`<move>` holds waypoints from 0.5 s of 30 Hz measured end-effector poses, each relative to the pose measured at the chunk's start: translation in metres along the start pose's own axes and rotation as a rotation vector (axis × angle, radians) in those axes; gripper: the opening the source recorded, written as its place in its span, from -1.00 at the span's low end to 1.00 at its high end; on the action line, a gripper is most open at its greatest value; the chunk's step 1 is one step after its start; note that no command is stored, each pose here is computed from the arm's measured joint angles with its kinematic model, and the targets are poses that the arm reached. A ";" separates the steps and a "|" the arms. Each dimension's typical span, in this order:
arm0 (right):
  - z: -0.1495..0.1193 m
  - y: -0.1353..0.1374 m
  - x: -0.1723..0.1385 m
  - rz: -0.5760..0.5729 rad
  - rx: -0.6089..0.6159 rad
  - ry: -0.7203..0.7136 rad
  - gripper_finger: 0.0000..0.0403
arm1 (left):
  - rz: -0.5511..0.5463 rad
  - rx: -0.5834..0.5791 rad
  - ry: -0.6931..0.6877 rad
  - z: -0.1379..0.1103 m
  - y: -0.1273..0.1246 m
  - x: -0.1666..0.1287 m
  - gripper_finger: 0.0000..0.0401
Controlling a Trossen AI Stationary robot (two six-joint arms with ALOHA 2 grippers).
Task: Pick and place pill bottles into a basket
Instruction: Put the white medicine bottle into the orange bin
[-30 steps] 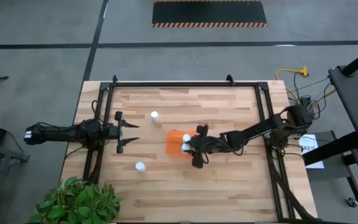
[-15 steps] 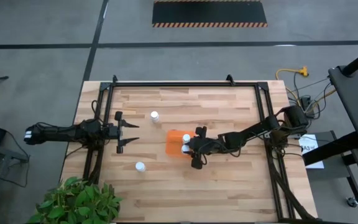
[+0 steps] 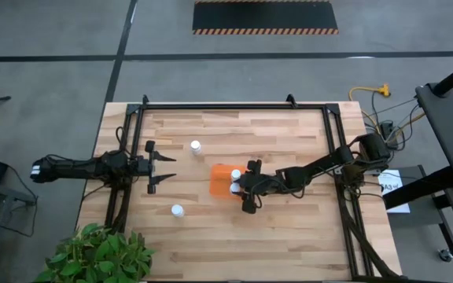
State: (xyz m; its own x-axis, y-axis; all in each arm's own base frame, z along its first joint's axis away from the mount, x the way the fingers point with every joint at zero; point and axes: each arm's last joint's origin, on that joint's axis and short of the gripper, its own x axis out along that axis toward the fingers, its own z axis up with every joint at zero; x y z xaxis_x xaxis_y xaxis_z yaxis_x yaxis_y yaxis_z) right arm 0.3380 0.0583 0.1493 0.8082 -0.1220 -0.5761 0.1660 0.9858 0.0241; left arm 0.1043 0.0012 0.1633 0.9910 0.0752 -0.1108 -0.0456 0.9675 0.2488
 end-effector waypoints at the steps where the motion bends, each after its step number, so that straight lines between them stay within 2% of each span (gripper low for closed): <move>1: 0.000 0.000 0.000 0.000 0.000 0.000 -0.05 | -0.001 0.000 0.000 0.000 0.000 0.000 0.09; 9: 0.007 0.000 -0.006 0.005 -0.022 -0.031 -0.04 | 0.000 0.000 0.000 0.000 0.000 0.000 0.09; 15: 0.028 -0.007 -0.008 -0.008 -0.024 -0.085 -0.03 | 0.000 0.000 0.000 0.000 0.000 0.000 0.09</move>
State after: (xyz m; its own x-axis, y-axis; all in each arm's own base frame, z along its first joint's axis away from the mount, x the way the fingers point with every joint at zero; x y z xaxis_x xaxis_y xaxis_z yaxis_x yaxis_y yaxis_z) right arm 0.3462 0.0487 0.1771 0.8520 -0.1384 -0.5049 0.1603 0.9871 -0.0002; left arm 0.1043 0.0012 0.1632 0.9910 0.0752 -0.1111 -0.0454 0.9674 0.2492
